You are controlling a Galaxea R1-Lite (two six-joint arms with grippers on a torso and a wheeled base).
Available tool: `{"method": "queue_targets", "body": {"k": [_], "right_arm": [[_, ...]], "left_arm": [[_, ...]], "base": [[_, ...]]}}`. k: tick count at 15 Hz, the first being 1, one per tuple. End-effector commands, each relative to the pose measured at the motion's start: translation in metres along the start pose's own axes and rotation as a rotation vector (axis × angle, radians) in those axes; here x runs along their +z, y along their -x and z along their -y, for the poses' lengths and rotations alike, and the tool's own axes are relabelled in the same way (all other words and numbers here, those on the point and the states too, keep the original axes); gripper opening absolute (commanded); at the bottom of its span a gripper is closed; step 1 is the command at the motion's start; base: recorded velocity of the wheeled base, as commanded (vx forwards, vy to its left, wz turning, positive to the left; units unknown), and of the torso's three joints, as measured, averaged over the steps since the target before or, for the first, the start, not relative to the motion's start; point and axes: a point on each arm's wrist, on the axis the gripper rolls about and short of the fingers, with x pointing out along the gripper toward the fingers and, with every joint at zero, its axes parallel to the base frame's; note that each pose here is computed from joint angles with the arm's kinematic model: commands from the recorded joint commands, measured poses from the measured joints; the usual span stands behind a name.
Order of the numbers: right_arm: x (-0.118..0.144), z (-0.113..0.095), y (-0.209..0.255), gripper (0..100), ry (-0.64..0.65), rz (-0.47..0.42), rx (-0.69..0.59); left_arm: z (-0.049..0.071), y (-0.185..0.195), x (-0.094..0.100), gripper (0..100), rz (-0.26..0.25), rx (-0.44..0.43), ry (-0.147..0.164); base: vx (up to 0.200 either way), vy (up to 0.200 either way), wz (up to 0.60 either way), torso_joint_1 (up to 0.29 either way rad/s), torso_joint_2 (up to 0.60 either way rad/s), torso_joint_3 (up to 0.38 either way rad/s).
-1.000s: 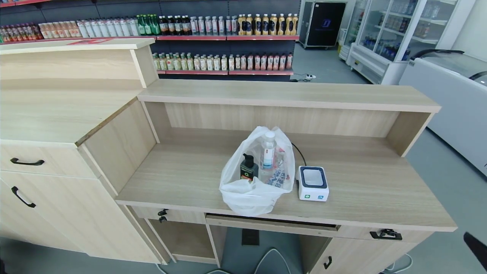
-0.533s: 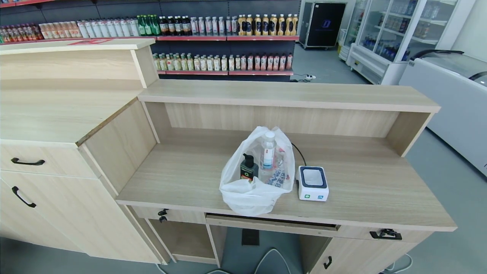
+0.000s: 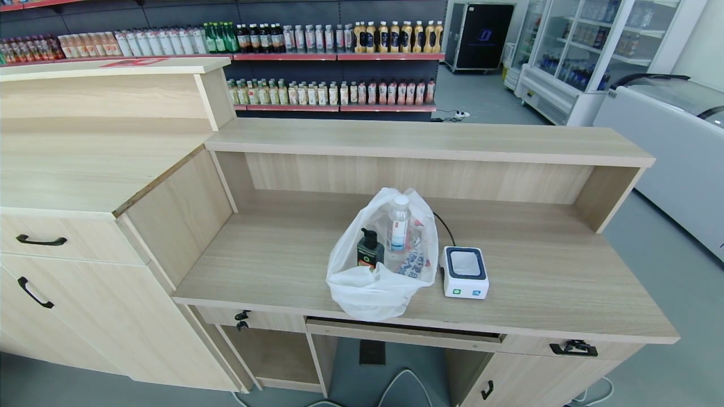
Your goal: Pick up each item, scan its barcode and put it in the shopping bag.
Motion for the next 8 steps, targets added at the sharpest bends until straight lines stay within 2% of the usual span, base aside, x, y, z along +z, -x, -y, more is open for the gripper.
{"method": "queue_targets", "body": {"k": [1,8], "right_arm": [[0.0001,0.0000,-0.0003,100,0.003,-0.003,0.001],[0.0000,-0.0009,-0.0003,100,0.137,-0.006,0.040]], "left_arm": [[0.0000,0.0000,0.0000,0,0.000,0.001,0.000],[0.0000,0.0000,0.0000,0,0.000,0.001,0.000]], "base": [[0.000,0.000,0.00,0.000,0.00,0.000],[0.000,0.000,0.00,0.000,0.00,0.000]]}}
